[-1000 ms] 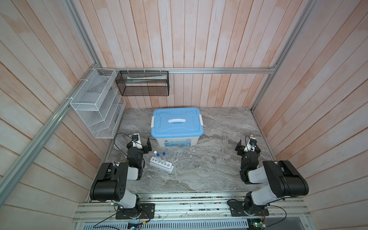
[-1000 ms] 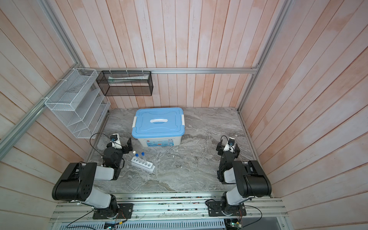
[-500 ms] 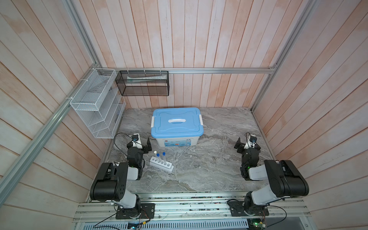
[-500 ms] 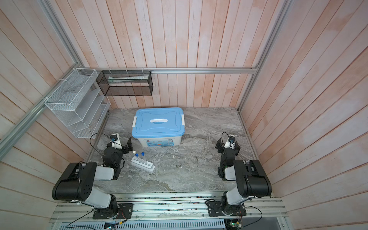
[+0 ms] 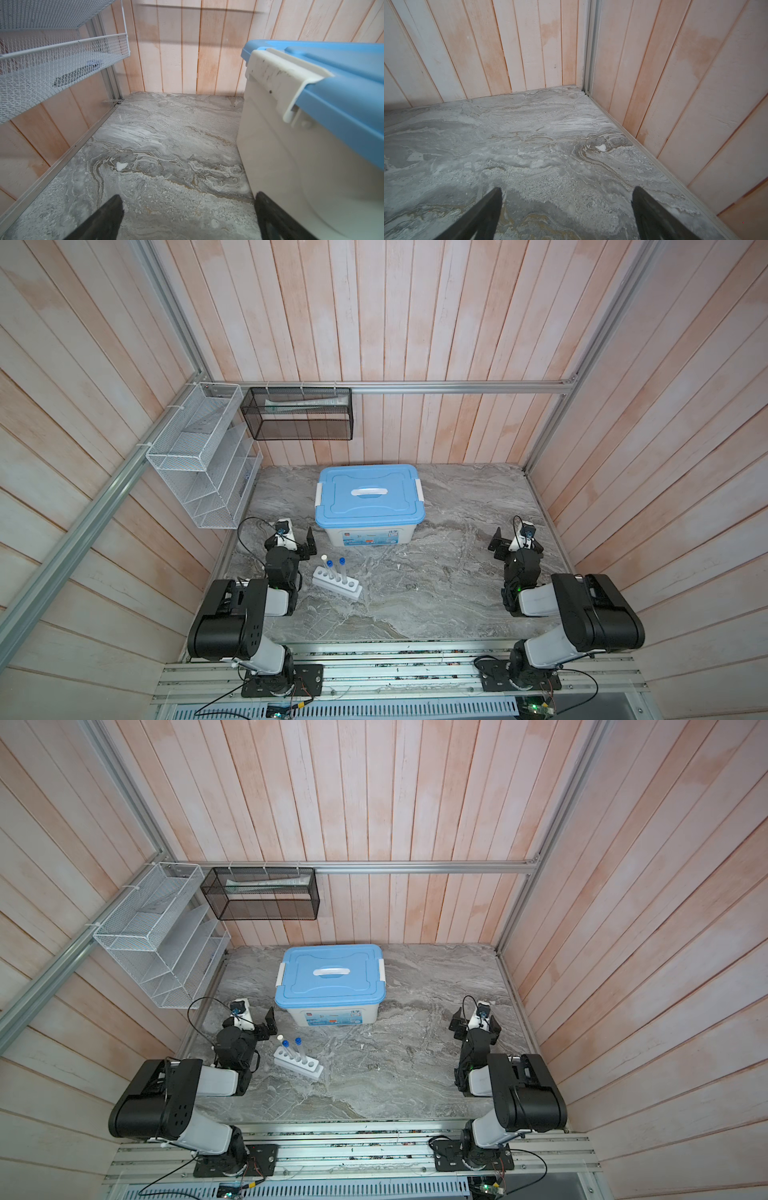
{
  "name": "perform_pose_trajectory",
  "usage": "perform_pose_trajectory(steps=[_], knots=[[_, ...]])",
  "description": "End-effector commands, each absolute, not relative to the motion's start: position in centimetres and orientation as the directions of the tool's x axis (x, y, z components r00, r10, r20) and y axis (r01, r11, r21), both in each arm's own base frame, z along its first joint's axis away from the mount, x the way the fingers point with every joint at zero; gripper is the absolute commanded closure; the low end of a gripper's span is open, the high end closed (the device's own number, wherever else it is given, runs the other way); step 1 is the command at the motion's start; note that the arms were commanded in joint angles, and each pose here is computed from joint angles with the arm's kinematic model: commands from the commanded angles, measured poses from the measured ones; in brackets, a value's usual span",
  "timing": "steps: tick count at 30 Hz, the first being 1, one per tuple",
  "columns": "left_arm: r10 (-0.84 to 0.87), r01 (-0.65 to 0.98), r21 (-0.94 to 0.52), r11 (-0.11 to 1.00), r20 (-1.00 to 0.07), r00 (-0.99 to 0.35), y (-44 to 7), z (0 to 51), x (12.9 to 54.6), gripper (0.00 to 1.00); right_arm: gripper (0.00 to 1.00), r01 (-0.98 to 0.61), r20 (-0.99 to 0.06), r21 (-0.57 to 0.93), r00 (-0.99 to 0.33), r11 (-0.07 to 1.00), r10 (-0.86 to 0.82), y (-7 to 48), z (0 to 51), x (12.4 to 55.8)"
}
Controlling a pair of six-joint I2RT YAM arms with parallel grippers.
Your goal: Organize the chemistry lab equipment
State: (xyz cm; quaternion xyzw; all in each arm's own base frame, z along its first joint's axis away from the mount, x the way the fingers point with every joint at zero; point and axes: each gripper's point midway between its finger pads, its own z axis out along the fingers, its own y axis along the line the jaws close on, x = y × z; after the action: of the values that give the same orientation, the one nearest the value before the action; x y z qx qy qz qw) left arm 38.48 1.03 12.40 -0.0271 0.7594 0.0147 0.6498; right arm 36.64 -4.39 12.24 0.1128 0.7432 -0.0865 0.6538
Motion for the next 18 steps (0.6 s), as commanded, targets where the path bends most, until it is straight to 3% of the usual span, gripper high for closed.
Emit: perform_pose_trajectory(steps=[1, 18], knots=[[-0.020, -0.055, -0.012, 0.998, -0.989, -0.144, 1.10, 12.82, 38.93, 0.00, 0.02, 0.281, -0.992, 0.032, -0.106, 0.959, 0.064, -4.45, 12.71, 36.86], [-0.020, -0.056, -0.012, 0.998, -0.989, -0.145, 1.12, 12.79, 38.94, 0.00, 0.02, 0.279, -0.992, 0.031, -0.106, 0.960, 0.063, -4.42, 12.73, 36.89]])
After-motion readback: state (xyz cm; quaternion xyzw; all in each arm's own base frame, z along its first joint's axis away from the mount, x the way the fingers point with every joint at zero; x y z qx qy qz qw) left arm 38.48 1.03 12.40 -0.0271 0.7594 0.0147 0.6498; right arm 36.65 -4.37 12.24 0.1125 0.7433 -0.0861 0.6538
